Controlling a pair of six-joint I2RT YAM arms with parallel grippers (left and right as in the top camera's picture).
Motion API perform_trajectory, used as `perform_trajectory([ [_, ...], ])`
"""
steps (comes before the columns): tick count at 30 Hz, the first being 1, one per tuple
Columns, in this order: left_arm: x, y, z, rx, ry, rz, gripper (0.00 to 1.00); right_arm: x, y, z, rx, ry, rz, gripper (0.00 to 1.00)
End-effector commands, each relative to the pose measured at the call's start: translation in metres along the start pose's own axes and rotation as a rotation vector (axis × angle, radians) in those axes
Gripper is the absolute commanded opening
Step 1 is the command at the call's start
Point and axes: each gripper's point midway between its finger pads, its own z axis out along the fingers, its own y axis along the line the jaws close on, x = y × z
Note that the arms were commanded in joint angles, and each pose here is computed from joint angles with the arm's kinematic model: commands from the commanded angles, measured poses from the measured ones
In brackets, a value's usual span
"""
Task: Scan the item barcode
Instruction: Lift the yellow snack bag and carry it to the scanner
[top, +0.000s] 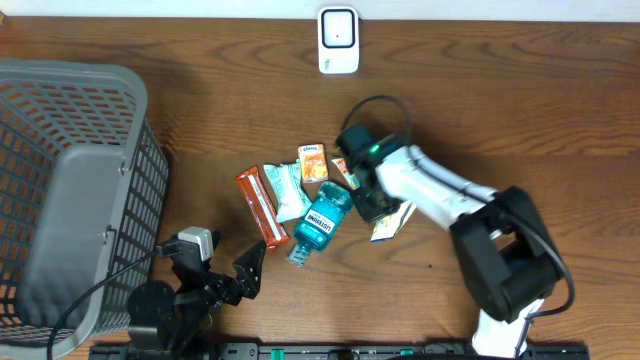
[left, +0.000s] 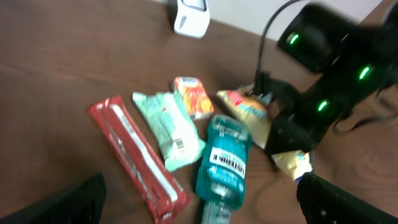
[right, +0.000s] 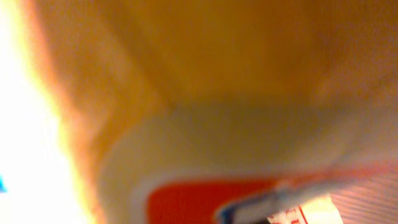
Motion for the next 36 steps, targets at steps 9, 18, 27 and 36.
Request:
perform_trajectory([
  [9,0.011,0.005,-0.001,-0.023,0.043,-0.023,0.98,0.014,0.096,-0.152,-1.214,-0.092,-0.003,0.02],
  [18,0.011,0.005,-0.001,-0.023,0.043,-0.023,0.98,0.010,0.090,-0.186,-1.397,0.354,0.606,0.01],
  [27,0.011,0.005,-0.001,-0.023,0.043,-0.023,0.98,-0.001,0.062,-0.195,-1.454,0.508,0.870,0.02],
  [36,0.011,0.005,-0.001,-0.023,0.043,-0.023,0.98,-0.006,0.041,-0.194,-1.482,0.401,0.850,0.01],
])
